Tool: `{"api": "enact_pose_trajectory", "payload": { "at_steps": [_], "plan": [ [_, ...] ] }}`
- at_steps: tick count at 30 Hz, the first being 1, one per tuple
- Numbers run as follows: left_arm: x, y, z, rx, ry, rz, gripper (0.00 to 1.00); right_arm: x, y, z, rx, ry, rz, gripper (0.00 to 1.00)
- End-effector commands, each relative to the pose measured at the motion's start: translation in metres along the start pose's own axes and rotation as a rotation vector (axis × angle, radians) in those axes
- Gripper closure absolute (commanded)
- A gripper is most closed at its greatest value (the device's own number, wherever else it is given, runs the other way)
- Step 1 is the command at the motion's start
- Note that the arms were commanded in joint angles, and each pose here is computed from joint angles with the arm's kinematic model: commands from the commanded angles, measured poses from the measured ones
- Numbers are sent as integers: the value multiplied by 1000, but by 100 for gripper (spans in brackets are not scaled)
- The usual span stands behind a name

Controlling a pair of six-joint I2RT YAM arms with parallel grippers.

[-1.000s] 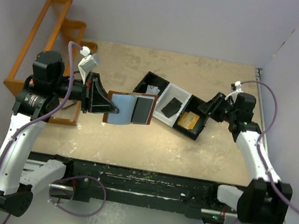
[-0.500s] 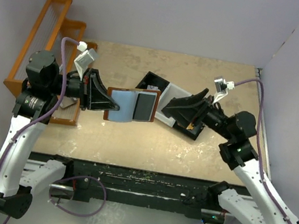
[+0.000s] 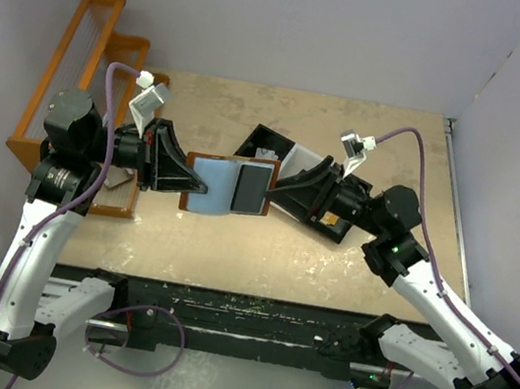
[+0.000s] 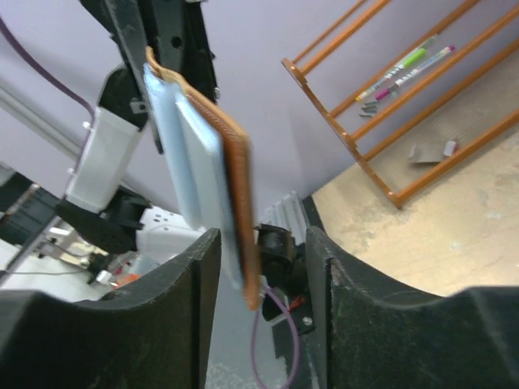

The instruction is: Take the credit cards out of the card holder

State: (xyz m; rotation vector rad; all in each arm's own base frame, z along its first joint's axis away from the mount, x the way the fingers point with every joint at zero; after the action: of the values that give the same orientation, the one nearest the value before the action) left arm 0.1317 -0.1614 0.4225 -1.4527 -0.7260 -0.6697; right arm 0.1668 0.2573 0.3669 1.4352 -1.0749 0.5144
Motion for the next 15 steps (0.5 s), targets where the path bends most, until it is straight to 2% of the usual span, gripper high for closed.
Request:
{"api": "enact_pose_trajectory", "payload": {
  "at_steps": [1, 3, 6, 10, 13, 15],
  "plan": [
    [2, -9, 1, -30, 9, -43, 100, 24, 32, 0, 148, -93, 66, 59],
    [1, -8, 1, -30, 10, -42, 100, 25, 38, 1, 177, -97, 58, 72],
    [0, -7, 1, -30, 11, -42, 100, 26, 41, 1, 193, -96, 53, 86],
    [-1, -6, 1, -30, 14, -43, 100, 24, 42, 0, 205, -77, 34, 87],
    [-1, -5, 1, -28, 14, -49, 100, 22, 42, 1, 212, -71, 28, 100],
    [-2, -2, 0, -20, 14, -63, 100, 21, 43, 2, 219, -65, 23, 100]
  ]
}}
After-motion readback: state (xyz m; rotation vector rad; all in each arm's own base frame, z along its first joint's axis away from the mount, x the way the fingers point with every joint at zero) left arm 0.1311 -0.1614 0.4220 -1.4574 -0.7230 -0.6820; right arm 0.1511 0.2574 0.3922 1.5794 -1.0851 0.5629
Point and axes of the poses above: each gripper's point midway between its finger pads, its own z axis back along the fingers, its own y axis along the line the jaws close on, x = y × z, the point moved 4 cm from there along z, back along the fingers, and after that the axes turned 7 degrees about z, right-handed, at the moved point
